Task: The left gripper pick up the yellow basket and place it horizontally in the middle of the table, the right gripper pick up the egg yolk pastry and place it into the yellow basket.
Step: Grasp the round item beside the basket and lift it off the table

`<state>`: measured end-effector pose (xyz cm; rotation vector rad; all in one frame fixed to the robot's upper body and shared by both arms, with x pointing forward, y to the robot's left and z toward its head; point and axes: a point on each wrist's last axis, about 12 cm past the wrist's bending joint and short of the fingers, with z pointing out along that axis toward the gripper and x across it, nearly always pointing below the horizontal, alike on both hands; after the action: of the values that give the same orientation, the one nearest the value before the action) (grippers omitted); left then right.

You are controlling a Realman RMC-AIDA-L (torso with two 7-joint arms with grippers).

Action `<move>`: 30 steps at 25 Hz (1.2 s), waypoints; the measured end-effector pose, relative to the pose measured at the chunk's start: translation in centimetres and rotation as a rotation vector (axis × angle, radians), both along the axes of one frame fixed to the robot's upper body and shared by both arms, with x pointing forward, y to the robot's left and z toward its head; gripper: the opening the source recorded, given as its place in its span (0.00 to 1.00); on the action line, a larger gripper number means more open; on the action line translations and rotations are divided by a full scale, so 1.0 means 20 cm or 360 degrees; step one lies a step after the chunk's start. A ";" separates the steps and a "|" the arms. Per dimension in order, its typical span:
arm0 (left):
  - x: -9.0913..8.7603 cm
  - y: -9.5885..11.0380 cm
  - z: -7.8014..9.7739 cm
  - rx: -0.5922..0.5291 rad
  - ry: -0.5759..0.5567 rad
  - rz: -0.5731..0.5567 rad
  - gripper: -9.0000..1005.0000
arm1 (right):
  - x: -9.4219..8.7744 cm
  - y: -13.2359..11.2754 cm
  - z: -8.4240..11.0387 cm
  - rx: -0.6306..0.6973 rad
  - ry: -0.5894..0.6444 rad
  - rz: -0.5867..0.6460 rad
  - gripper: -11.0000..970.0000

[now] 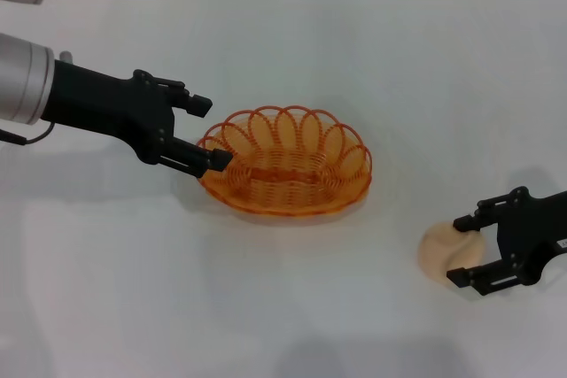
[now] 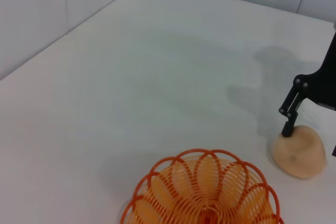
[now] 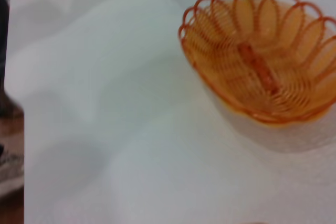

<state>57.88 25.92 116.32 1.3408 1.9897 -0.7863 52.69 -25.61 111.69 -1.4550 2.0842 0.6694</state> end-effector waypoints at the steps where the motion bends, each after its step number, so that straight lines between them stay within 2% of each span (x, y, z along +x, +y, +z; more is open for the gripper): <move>1: 0.00 0.00 0.00 -0.0004 0.0000 0.0001 0.88 | 0.00 0.01 0.00 -0.0018 -0.0006 0.0018 0.67; 15: 0.00 0.00 0.02 -0.0078 0.0012 0.0024 0.88 | 0.04 0.08 0.06 -0.0109 -0.0101 0.0157 0.63; 30: -0.01 0.00 0.01 -0.0083 0.0017 0.0026 0.88 | 0.04 0.11 0.06 -0.0121 -0.0148 0.0175 0.60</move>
<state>57.70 26.01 116.61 1.2916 1.9725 -0.8336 53.59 -23.48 112.91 -1.6210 1.9899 0.5575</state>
